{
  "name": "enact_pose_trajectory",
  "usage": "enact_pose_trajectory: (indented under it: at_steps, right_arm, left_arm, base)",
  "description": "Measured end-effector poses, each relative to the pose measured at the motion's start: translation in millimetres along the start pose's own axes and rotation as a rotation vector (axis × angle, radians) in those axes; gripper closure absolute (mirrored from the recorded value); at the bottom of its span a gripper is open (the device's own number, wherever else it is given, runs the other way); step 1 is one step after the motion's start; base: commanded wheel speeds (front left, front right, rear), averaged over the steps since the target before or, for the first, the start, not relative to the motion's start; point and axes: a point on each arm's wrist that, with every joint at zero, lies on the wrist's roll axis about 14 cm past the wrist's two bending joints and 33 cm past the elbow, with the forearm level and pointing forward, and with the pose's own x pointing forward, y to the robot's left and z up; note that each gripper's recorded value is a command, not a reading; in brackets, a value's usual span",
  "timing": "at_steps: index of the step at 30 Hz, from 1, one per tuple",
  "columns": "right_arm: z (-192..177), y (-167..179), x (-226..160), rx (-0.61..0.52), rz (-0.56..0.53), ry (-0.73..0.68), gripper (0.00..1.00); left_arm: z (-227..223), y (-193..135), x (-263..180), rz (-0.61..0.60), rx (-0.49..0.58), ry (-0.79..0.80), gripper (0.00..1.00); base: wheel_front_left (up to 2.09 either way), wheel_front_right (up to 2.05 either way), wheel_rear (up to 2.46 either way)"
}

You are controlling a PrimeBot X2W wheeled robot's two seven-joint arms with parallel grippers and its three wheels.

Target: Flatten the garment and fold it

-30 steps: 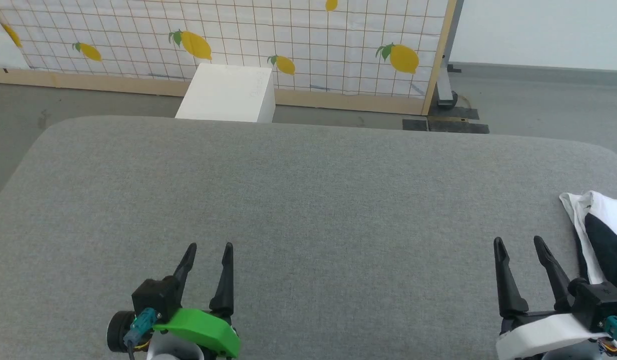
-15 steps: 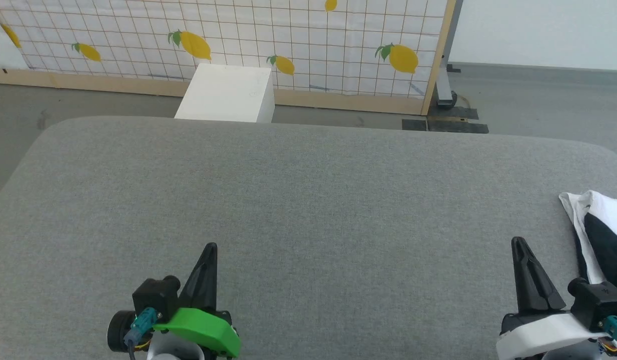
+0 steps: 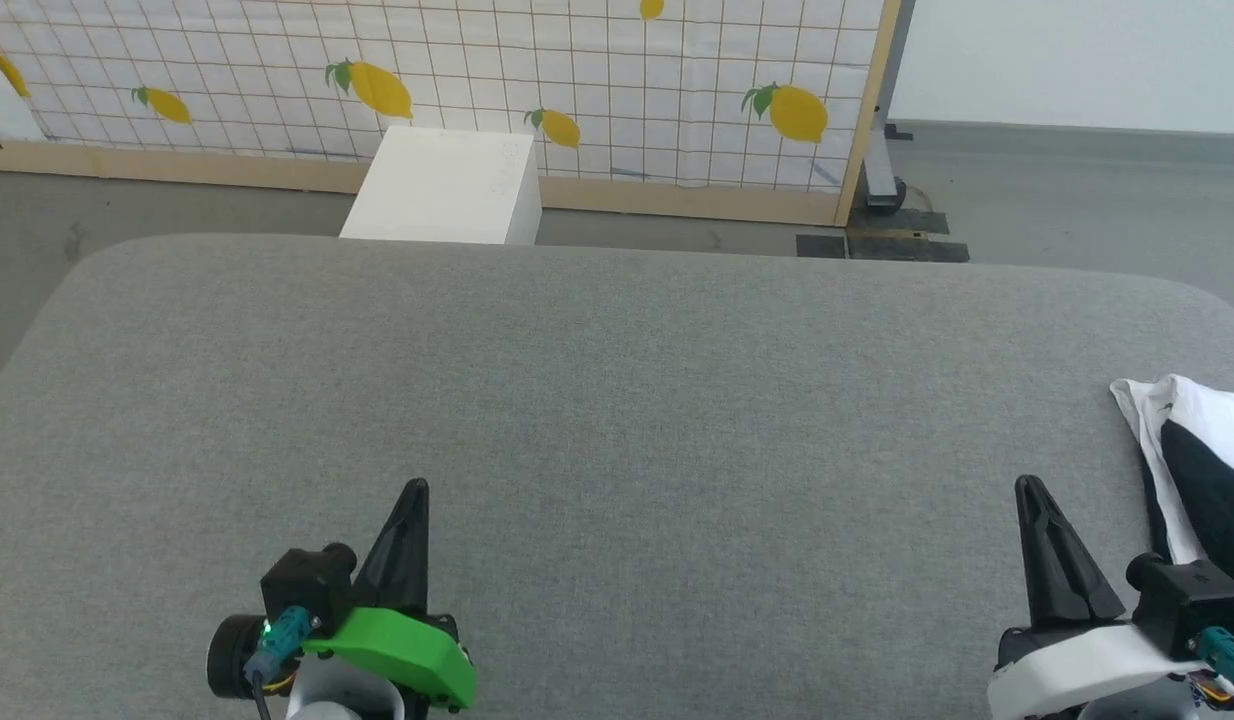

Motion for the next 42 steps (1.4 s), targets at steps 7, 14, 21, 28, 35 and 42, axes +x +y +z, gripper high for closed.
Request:
enact_pose_trajectory:
  at_steps: [7, 14, 21, 28, 35, 42]
  right_arm:
    - [-1, 0, 0, -0.006, 0.0, 0.009, 1.0]
    - [-2, 0, -1, -0.014, -0.001, 0.018, 1.0]
    - [-1, 0, 1, -0.019, 0.0, 0.02, 1.0]
    - [-3, 0, 1, -0.026, 0.0, 0.031, 1.0]
    - [-3, 0, 1, -0.033, 0.001, 0.036, 1.0]
    - [-4, 0, 2, -0.044, 0.001, 0.044, 1.0]
  left_arm:
    - [1, 0, 2, 0.003, 0.01, 0.007, 1.0]
    - [3, -1, 4, -0.001, 0.033, 0.01, 1.0]
    - [4, -1, 6, -0.001, 0.046, 0.013, 1.0]
    - [5, -1, 8, 0.0, 0.057, 0.018, 1.0]
    - [7, -1, 9, 0.003, 0.067, 0.018, 1.0]
    - [8, 0, 11, 0.01, 0.075, 0.025, 1.0]
  base:
    - [0.0, 0.0, 0.0]
    - [0.0, 0.0, 0.0]
    - [0.0, 0.0, 0.0]
    - [0.0, 0.0, 0.0]
    - [0.0, 0.0, 0.0]
    - [0.0, 0.0, 0.0]
